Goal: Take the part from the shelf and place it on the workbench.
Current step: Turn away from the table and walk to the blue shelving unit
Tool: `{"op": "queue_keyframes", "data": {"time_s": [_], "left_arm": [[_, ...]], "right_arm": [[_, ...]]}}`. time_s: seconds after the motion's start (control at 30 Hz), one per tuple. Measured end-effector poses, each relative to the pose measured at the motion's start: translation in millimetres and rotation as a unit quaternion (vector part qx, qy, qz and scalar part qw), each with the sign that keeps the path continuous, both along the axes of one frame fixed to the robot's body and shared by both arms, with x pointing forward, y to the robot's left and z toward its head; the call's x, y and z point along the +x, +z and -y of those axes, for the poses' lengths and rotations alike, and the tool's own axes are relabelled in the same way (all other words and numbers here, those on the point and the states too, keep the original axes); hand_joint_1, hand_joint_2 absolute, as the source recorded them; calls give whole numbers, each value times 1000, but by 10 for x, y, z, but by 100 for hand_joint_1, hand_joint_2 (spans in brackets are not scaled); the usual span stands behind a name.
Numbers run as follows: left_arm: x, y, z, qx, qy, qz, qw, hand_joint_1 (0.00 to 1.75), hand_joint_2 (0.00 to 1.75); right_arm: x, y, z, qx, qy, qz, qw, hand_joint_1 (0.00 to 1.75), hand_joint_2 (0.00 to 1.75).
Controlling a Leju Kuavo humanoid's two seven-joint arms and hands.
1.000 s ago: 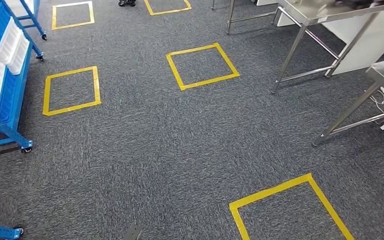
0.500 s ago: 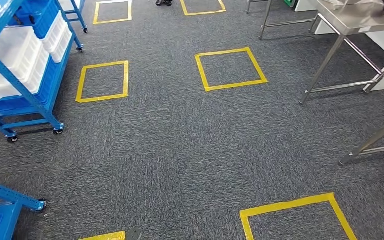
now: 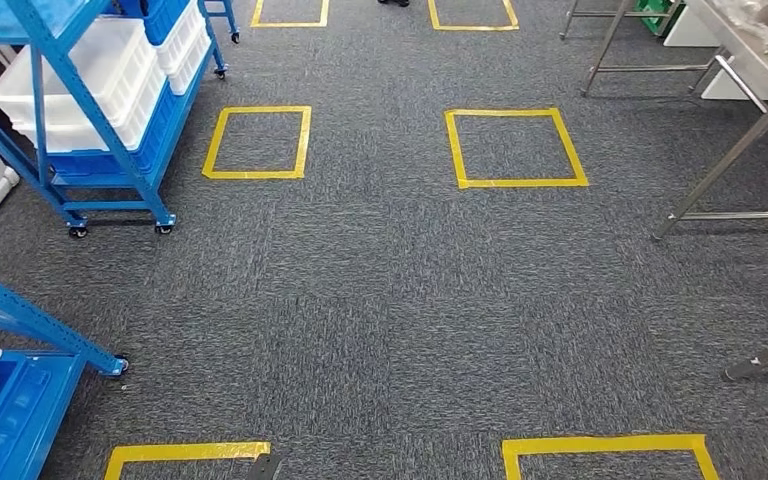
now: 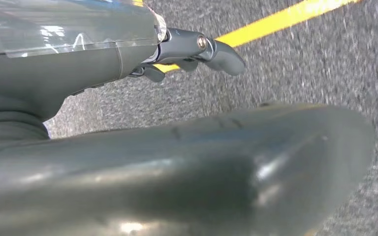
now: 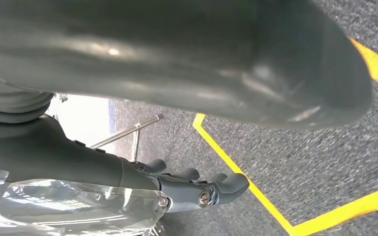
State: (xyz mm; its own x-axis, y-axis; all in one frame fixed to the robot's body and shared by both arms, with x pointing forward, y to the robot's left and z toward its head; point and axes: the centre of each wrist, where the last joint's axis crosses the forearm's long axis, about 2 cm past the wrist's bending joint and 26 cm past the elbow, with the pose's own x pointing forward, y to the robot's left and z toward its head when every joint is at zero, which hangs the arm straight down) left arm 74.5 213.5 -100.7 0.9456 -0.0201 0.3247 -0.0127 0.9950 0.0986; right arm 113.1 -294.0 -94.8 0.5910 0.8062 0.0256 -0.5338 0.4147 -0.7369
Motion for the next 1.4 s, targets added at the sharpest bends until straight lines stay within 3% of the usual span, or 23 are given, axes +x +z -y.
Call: {"op": "queue_keyframes", "data": {"time_s": [0.47,1.37,1.4], "left_arm": [[-1,2,6,14,-4,-13,1000,0,0],[-72,-11,-6,18,4,-26,999,0,0],[-67,-10,-7,18,4,-26,1000,0,44]], "right_arm": [[-129,-29,33,-5,7,-7,1000,0,0],[-60,-16,21,-16,35,-14,999,0,0],[-60,-16,20,-16,35,-14,999,0,0]]}}
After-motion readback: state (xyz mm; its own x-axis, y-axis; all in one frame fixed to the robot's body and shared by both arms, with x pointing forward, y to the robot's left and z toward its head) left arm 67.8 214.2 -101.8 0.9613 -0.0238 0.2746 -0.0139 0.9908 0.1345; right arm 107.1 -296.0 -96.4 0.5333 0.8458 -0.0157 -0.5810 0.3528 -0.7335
